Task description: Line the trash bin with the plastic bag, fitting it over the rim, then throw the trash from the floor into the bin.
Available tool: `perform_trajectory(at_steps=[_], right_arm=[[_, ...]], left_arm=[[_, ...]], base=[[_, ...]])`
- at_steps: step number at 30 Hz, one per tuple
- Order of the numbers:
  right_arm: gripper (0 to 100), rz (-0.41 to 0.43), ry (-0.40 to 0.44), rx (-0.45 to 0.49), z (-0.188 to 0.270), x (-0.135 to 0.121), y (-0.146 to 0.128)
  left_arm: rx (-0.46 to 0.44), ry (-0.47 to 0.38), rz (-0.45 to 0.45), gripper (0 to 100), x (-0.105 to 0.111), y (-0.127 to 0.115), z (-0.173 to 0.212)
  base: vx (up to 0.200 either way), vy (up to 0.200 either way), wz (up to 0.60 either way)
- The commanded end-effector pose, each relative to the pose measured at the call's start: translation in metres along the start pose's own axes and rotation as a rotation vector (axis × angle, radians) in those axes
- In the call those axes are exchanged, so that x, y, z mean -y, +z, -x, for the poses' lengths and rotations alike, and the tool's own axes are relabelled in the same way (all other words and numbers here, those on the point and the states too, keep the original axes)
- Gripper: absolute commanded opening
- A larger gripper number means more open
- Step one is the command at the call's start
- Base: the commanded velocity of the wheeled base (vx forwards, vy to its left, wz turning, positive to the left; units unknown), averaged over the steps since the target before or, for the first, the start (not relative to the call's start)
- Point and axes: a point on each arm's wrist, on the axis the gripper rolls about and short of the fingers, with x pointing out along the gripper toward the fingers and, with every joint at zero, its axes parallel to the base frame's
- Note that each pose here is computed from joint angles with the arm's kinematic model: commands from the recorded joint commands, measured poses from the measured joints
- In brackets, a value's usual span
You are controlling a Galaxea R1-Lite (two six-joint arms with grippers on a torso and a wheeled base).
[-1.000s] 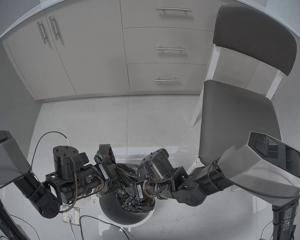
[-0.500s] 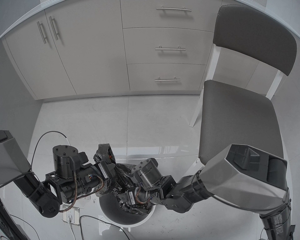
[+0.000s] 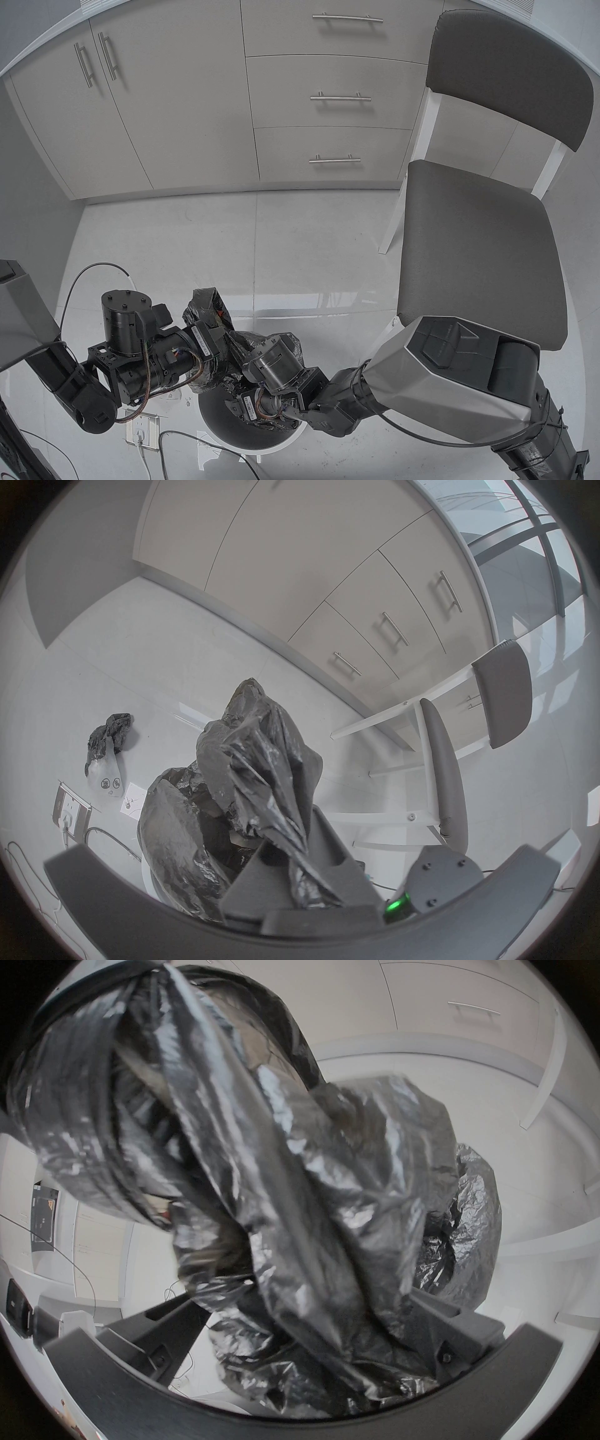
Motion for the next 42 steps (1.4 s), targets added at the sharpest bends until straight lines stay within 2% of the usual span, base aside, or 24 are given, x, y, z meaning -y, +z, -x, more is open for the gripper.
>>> perform_trajectory(at_steps=[1, 12, 17, 18, 19, 21, 24, 26, 27, 30, 32, 33, 37, 42], right_arm=[[100, -0.007, -0.020, -0.021, -0.018, 0.010, -0.009], [100, -0.006, -0.027, -0.014, -0.027, 0.016, -0.009], [100, -0.005, -0.023, 0.000, -0.008, 0.010, 0.000], [100, -0.004, -0.021, -0.005, 0.024, 0.007, 0.008], [100, -0.005, -0.020, -0.004, 0.029, 0.006, 0.009], [100, -0.005, -0.001, 0.012, 0.076, 0.002, 0.016], [100, -0.005, 0.015, 0.043, 0.121, 0.002, 0.022], [100, -0.009, 0.020, 0.054, 0.132, 0.003, 0.024], [100, -0.020, 0.032, 0.091, 0.158, 0.003, 0.029], [100, -0.047, 0.020, 0.133, 0.174, 0.009, 0.037], [100, -0.054, 0.014, 0.138, 0.175, 0.012, 0.039], [100, -0.090, -0.027, 0.180, 0.179, 0.029, 0.052], [100, -0.132, -0.071, 0.235, 0.178, 0.048, 0.070], [100, -0.180, -0.082, 0.259, 0.171, 0.055, 0.079]], left_arm=[[-0.004, 0.002, 0.002, 0, -0.001, -0.001, -0.001], [-0.025, 0.023, 0.000, 0, -0.006, -0.005, -0.007], [-0.029, 0.027, -0.004, 0, -0.007, -0.006, -0.008], [-0.034, 0.030, -0.011, 0, -0.007, -0.008, -0.006], [-0.035, 0.031, -0.011, 0, -0.008, -0.008, -0.006], [-0.049, 0.028, -0.016, 0, -0.007, -0.011, -0.005], [-0.077, 0.003, -0.028, 0, -0.002, -0.016, -0.005], [-0.083, -0.006, -0.031, 0, -0.001, -0.018, -0.005], [-0.099, -0.021, -0.047, 0, 0.004, -0.023, -0.005], [-0.129, -0.024, -0.091, 0, 0.007, -0.032, -0.008], [-0.133, -0.023, -0.102, 0, 0.007, -0.034, -0.009], [-0.149, -0.022, -0.169, 0, 0.008, -0.041, -0.011], [-0.137, -0.027, -0.268, 0, 0.011, -0.053, -0.011], [-0.133, -0.037, -0.356, 0, 0.007, -0.064, -0.013]], base=[[0.000, 0.000, 0.00], [0.000, 0.000, 0.00], [0.000, 0.000, 0.00], [0.000, 0.000, 0.00], [0.000, 0.000, 0.00], [0.000, 0.000, 0.00], [0.000, 0.000, 0.00], [0.000, 0.000, 0.00], [0.000, 0.000, 0.00], [0.000, 0.000, 0.00], [0.000, 0.000, 0.00], [0.000, 0.000, 0.00], [0.000, 0.000, 0.00], [0.000, 0.000, 0.00]])
